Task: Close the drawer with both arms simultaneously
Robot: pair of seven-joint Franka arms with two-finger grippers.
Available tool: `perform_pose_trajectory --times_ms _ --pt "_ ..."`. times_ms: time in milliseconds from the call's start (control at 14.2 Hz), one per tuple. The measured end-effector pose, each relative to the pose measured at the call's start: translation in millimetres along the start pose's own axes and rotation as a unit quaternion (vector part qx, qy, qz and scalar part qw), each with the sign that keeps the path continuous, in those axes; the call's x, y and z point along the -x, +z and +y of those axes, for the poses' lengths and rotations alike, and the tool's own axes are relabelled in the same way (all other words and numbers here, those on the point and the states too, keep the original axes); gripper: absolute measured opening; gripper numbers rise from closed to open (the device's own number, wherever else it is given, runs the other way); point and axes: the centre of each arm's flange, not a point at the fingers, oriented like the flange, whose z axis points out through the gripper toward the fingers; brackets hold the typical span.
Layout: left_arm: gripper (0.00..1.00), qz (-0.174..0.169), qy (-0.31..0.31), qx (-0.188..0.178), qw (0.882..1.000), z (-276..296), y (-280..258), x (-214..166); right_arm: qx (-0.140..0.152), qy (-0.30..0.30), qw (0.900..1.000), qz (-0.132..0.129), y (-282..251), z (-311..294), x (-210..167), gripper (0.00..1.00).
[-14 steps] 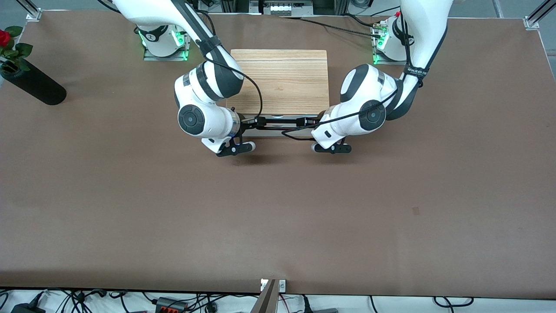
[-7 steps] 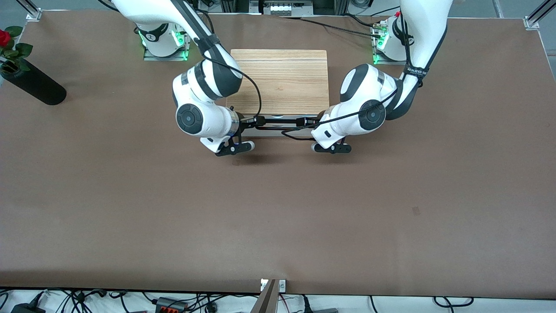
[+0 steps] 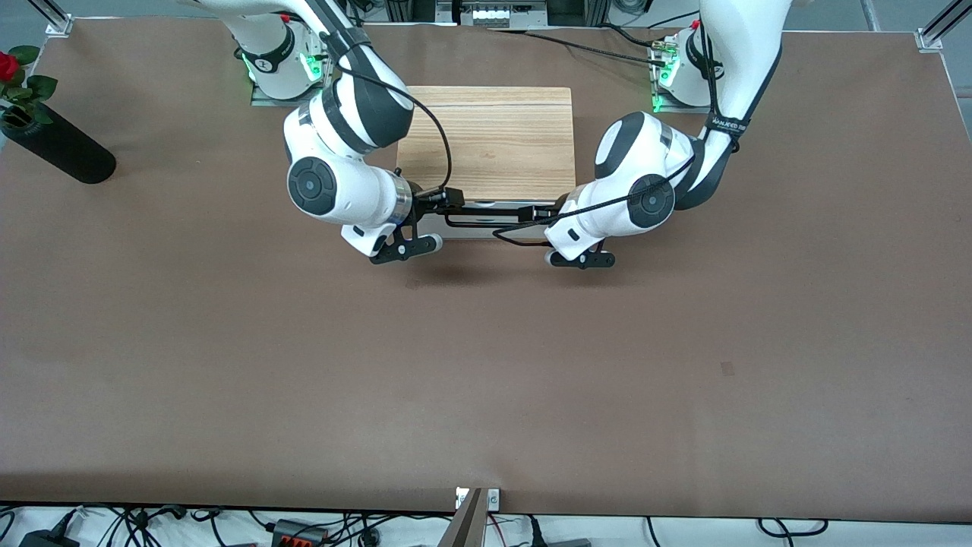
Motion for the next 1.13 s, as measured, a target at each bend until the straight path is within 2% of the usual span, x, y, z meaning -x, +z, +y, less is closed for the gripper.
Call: perform_pose_trajectory --times_ms 211,492,633,844,915,1126 --pt "1.0 0.01 -0.006 0.005 1.0 -1 -7 -5 -0.006 -0.006 0.999 0.031 -40 1 -1 1.0" --pt "1.0 0.038 -0.022 0.025 0.999 -10 -42 -24 0.038 -0.031 0.996 0.07 -91 6 9 1.0" --pt "1.0 0.049 -0.032 0.035 0.998 -19 -62 -34 0.084 -0.044 0.992 0.088 -115 14 15 1.0" --pt "1.0 0.061 -0.023 0.008 0.998 -29 -97 -43 0.193 -0.059 0.974 0.098 -153 39 29 1.0" --pt "1.0 0.061 -0.026 0.004 0.998 -31 -112 -44 0.218 -0.057 0.97 0.097 -164 45 35 1.0" --pt "1.0 0.057 -0.044 0.0 0.997 -55 -161 -46 0.239 -0.02 0.965 0.101 -207 79 41 1.0"
